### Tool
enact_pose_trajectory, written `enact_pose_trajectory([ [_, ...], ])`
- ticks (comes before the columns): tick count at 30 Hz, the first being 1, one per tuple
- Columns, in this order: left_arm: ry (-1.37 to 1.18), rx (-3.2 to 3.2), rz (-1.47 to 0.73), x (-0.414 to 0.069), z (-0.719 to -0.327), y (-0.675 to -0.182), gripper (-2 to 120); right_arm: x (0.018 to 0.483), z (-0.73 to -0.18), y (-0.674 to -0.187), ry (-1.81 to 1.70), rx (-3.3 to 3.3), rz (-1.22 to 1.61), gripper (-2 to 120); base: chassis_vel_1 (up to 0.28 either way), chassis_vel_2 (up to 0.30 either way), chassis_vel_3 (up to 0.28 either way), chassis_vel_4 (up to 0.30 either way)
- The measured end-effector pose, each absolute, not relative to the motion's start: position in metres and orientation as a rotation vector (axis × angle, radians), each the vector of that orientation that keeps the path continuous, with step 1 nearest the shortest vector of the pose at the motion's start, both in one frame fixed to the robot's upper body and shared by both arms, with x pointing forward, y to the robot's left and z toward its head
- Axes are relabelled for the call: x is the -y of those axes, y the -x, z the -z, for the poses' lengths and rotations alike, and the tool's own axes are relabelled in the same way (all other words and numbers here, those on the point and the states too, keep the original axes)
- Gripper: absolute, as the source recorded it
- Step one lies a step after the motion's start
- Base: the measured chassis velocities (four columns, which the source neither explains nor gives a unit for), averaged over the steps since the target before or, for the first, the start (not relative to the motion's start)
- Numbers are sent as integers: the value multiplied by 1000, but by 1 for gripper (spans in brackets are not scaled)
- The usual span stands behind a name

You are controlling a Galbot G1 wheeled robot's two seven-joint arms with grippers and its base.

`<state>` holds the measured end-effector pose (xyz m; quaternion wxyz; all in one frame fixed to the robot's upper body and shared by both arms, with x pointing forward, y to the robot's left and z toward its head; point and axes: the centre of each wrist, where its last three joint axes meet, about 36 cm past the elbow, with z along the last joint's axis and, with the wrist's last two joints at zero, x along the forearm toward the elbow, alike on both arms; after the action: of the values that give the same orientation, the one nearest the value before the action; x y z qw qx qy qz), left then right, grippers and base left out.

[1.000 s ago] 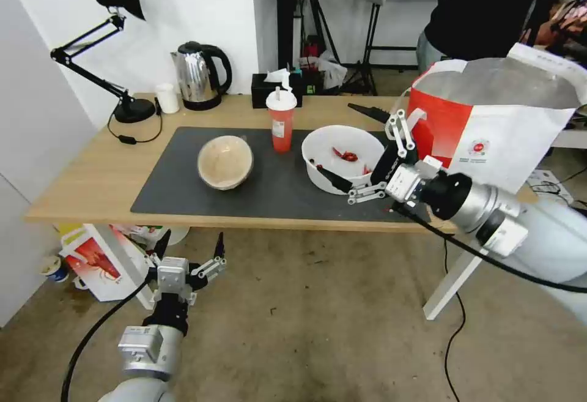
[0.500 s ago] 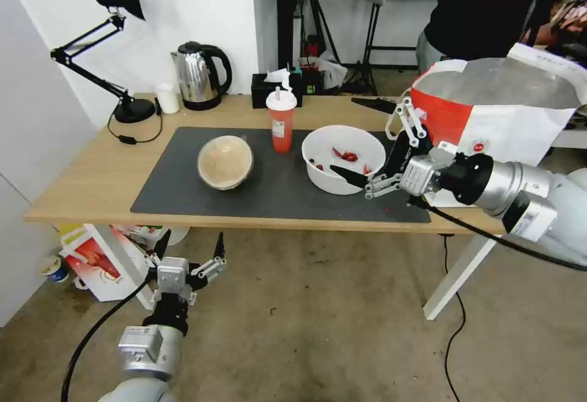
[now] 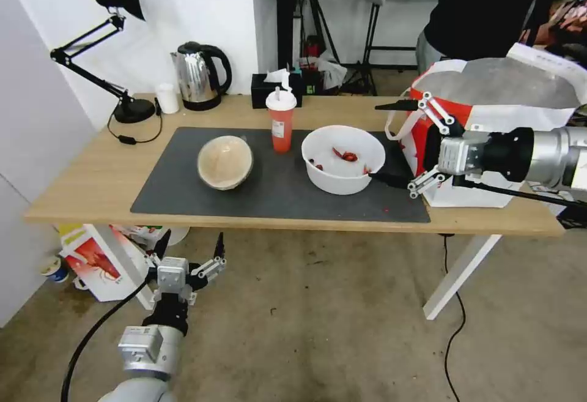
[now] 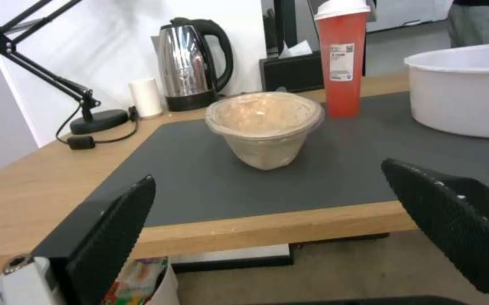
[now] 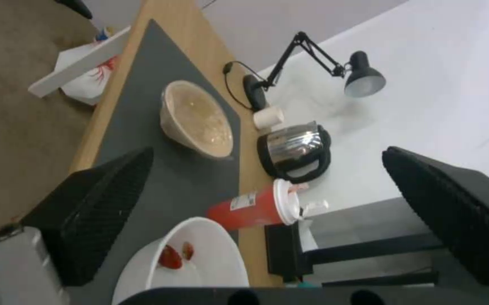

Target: Pick up the trash from the table and place it into the takeout bag.

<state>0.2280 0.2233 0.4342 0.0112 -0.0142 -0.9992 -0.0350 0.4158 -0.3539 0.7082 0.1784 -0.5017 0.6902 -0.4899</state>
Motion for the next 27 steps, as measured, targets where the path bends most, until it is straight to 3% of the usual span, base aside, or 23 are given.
enact_pose_trajectory([
  [27, 44, 3117, 109, -223, -434, -228, 100, 326, -686, -488, 1711, -1940, 1304, 100, 0, 0, 0, 0],
])
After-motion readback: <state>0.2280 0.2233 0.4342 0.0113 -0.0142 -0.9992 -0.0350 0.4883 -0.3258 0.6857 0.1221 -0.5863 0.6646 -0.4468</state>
